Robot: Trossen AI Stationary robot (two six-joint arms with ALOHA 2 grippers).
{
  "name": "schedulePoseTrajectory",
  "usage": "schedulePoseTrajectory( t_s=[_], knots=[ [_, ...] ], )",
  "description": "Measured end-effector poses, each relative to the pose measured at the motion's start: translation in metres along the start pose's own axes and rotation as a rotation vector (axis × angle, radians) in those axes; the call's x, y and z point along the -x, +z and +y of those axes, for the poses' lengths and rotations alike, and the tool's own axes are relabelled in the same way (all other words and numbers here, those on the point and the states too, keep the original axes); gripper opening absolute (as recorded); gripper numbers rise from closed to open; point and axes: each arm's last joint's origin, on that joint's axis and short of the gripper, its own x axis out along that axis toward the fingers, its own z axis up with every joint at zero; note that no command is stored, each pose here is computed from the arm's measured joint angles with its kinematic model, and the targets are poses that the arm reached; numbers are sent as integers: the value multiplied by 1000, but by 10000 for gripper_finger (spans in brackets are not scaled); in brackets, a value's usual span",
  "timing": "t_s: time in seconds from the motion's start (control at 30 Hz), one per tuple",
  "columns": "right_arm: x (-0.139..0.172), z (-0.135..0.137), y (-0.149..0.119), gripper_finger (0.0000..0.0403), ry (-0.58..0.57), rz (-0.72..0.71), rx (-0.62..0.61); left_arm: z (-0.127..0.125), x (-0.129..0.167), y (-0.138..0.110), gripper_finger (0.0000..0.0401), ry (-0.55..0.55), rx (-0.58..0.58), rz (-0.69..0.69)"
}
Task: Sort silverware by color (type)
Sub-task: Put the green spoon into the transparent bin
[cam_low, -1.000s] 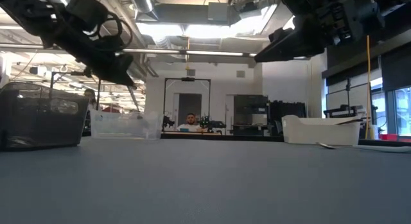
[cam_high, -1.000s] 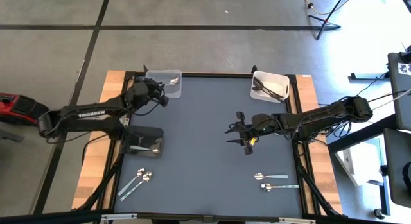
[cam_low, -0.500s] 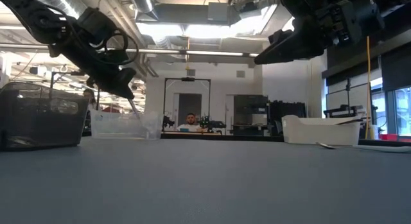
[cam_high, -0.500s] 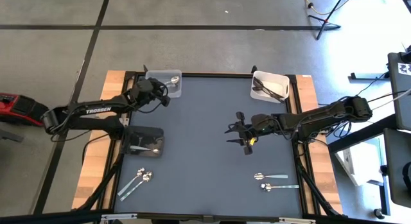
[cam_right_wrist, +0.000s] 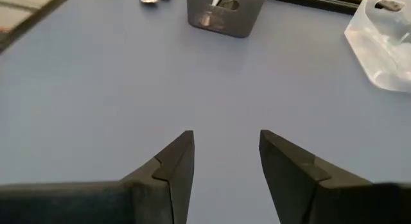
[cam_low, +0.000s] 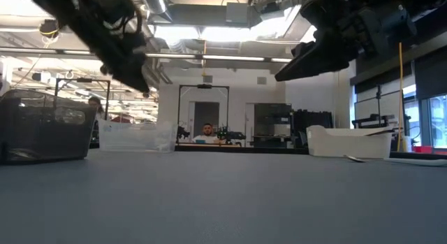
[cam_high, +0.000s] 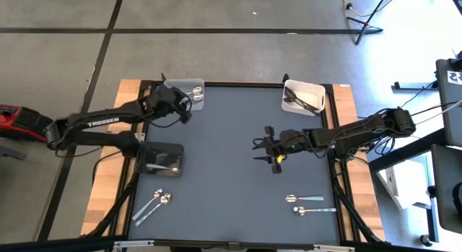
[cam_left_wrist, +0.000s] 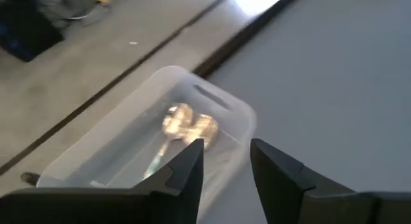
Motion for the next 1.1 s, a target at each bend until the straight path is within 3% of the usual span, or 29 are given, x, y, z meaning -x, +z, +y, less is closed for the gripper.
schedulePoseTrajectory(
  t_s=[0.2, 0.4, 0.7, 0.93, 1.1],
  knots=[
    [0, 1, 0, 165, 14, -3, -29, -35, 33, 13, 119, -174, -48, 36],
    [0, 5, 1, 165, 79, -10, -53, -83, 65, -1, 119, -397, -81, 36],
    [5, 55, 6, 165, 79, -20, -16, -152, 118, -34, 119, -603, -88, 112],
    [12, 84, 8, 165, 129, -48, -83, -205, 168, -43, 119, -683, -114, 218],
    [20, 105, 8, 165, 160, -62, -136, -236, 196, -65, 119, -694, -63, 412]
  ],
)
